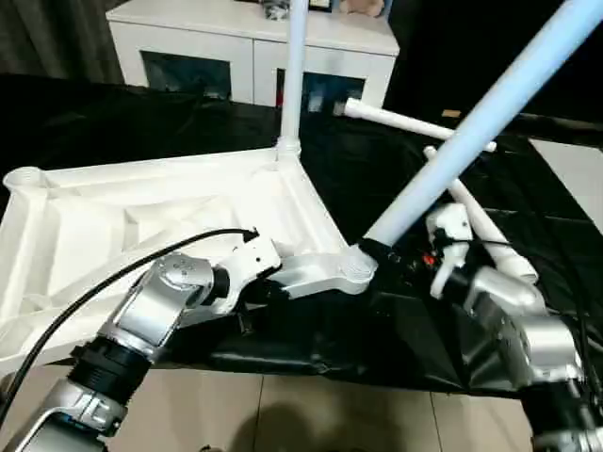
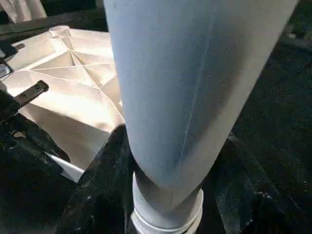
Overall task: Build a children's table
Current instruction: Insert table leg to table base
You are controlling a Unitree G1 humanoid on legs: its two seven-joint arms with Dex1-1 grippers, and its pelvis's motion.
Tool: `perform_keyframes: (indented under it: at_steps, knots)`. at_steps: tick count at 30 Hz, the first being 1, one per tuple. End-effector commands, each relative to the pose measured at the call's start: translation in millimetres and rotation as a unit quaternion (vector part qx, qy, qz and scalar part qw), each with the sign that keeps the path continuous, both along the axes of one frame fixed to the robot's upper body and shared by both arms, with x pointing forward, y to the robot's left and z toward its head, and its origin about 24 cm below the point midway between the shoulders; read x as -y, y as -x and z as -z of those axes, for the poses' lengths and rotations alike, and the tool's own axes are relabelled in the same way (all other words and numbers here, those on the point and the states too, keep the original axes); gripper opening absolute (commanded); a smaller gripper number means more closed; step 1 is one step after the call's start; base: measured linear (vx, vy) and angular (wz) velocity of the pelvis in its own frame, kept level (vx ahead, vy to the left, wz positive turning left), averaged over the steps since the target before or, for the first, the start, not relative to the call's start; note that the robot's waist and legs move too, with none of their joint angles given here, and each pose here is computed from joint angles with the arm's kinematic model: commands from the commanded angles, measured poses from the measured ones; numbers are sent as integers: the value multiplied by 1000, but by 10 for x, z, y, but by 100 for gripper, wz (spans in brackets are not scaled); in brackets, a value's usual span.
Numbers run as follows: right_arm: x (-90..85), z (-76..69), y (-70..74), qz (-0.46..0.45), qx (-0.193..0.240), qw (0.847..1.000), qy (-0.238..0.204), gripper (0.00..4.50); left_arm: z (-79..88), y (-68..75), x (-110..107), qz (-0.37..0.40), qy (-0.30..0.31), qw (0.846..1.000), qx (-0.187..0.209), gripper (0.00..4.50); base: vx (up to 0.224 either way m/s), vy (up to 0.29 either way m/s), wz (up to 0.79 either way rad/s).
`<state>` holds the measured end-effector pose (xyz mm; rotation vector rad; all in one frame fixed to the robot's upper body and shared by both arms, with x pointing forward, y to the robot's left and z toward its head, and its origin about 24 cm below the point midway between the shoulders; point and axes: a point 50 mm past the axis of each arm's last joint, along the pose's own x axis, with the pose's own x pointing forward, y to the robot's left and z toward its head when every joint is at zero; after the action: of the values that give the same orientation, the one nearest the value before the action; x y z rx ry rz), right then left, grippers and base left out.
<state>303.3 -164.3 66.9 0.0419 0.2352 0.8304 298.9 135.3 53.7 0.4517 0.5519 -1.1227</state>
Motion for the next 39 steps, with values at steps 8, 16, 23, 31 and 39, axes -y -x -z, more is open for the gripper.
perform_keyframes:
  at_steps: [8, 16, 23, 31, 39]
  knots:
    - [-34, 301, -13, -23, -137, 989, 55, 180, -335, -146, 58, 4, 30, 997, 72, 0, 0, 0, 0]
    - [-156, 280, -43, -74, -169, 980, 73, 180, -354, -163, 83, 6, 23, 996, 83, 0, 0, 0, 0]
    - [-166, 346, -13, -113, -191, 969, 113, 180, -365, -172, 100, 11, 19, 996, 86, 0, 0, 0, 0]
    - [-111, 504, -44, -72, -205, 969, 118, 180, -333, -154, 115, 16, 17, 997, 77, 0, 0, 0, 0]
    - [-56, 598, -171, 41, -185, 975, 116, 180, -283, -124, 96, 20, 0, 996, 91, 0, 9, -59, -7]
